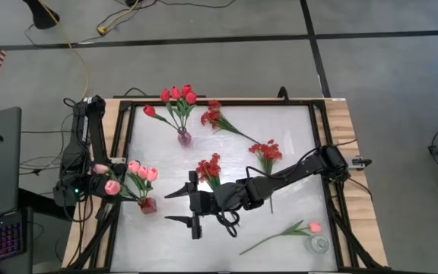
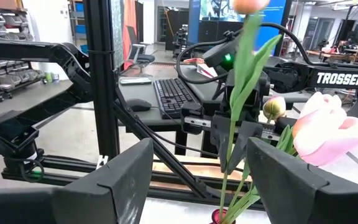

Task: Sort flowers into vase by color
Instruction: Put the pink tulip into the red vase, then adjust the pink tulips in the red vase

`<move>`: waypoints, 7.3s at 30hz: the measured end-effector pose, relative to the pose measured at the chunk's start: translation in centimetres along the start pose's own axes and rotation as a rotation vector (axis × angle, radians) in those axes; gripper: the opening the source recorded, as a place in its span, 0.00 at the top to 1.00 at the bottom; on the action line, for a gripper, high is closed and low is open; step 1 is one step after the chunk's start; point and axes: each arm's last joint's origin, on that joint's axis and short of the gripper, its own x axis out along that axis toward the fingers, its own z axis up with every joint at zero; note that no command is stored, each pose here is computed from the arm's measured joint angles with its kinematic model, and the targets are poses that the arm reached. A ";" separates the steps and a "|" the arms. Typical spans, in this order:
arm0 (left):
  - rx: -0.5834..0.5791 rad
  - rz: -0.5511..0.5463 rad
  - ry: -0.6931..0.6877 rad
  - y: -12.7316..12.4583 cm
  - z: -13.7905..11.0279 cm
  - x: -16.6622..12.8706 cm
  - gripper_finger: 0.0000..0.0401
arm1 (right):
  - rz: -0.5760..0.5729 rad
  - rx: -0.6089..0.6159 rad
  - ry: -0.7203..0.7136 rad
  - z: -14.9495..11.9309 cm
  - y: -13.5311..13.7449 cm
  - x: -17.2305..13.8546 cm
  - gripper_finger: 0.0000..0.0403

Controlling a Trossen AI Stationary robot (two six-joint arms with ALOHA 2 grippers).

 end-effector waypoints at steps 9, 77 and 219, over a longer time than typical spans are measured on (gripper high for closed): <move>-0.020 -0.005 0.026 0.0 -0.4 0.1 1.00 | 0.000 0.000 0.000 0.0 0.0 0.0 0.29; -0.064 -0.156 -0.005 -0.6 2.8 -0.7 0.55 | -0.001 0.045 0.022 -0.2 -0.1 0.0 0.29; -0.033 -0.439 0.106 0.5 4.1 1.7 0.55 | -0.142 0.048 0.408 0.0 -4.0 3.6 0.23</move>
